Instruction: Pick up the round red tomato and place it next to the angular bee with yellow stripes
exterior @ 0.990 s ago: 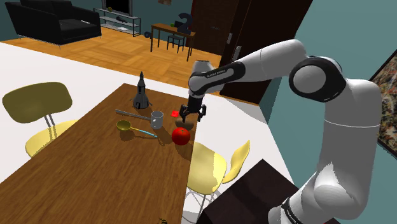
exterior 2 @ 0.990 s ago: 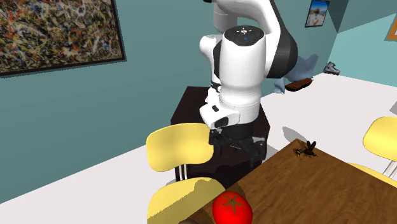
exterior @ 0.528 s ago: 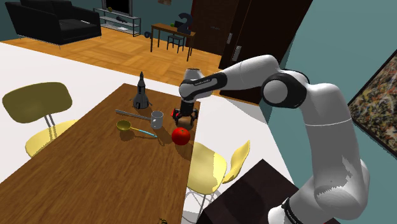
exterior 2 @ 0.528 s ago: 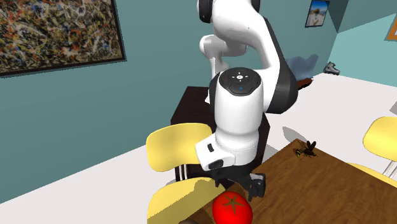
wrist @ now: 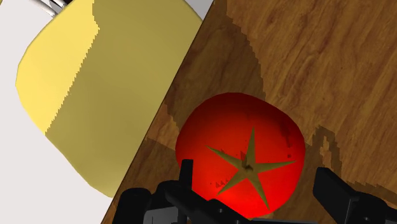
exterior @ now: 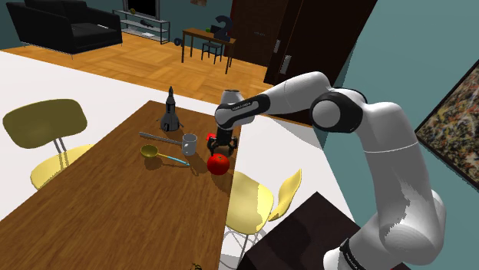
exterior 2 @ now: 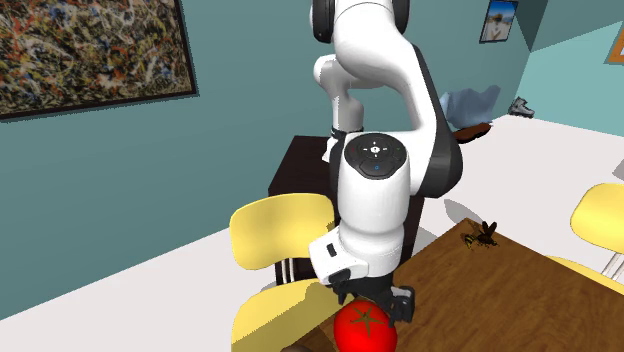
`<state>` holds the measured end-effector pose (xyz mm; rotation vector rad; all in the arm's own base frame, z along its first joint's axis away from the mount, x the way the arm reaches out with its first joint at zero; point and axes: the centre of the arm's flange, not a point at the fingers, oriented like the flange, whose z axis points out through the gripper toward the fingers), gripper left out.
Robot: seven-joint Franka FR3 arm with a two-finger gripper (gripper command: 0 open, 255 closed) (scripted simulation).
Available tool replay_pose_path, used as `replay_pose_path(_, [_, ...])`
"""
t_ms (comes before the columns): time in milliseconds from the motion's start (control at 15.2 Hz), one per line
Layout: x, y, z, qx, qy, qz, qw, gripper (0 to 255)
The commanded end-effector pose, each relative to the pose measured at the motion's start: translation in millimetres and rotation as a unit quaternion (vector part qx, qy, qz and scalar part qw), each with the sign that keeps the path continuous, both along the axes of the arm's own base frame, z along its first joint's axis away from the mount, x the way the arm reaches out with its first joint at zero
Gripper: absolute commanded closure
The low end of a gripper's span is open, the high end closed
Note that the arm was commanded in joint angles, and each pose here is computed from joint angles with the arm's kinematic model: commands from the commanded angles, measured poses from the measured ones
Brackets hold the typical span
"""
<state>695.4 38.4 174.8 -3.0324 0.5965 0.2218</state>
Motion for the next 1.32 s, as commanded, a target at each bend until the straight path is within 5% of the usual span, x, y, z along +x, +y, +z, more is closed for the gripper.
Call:
replay_pose_path(0, [0.2, 0.1, -1.2, 0.0, 0.0, 0.0, 1.0, 0])
replay_pose_path(330, [0.2, 0.1, -1.1, 0.0, 0.0, 0.0, 1.0, 0])
replay_pose_path(396, [0.2, 0.1, -1.1, 0.0, 0.0, 0.0, 1.0, 255])
replay_pose_path(1254, [0.2, 0.1, 20.0, 0.0, 0.0, 0.0, 1.0, 255])
